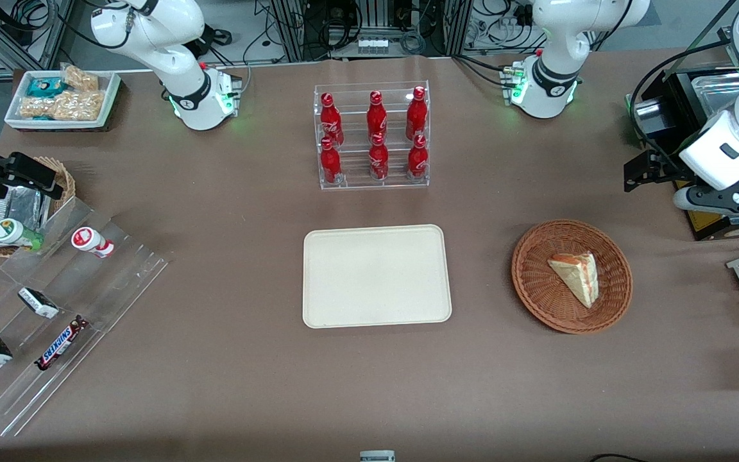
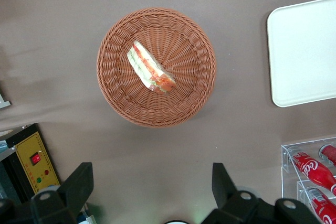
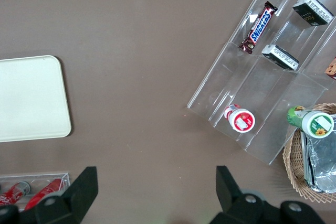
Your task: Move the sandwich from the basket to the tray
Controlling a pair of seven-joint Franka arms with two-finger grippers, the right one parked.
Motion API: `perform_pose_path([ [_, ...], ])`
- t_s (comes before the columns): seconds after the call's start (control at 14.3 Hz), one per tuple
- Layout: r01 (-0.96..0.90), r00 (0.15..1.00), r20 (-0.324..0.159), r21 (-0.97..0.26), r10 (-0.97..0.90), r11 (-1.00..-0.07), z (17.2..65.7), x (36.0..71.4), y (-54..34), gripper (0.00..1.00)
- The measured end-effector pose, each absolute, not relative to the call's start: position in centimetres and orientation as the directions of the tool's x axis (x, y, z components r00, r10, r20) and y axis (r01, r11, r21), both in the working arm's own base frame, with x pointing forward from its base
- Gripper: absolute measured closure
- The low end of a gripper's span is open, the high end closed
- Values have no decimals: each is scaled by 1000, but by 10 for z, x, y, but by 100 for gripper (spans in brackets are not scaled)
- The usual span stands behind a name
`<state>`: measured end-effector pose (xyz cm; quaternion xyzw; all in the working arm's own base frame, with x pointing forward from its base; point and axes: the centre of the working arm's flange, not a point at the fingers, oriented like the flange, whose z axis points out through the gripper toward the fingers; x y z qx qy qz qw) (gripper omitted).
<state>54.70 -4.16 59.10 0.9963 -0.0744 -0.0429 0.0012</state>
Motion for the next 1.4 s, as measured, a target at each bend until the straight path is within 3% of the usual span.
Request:
perform_pose_path([
  [0.98,-144,984,-104,10,-144,-990,589,545,-39,0],
  [1.4,-103,984,-147,14,-104,-995,536,570,-21,0],
])
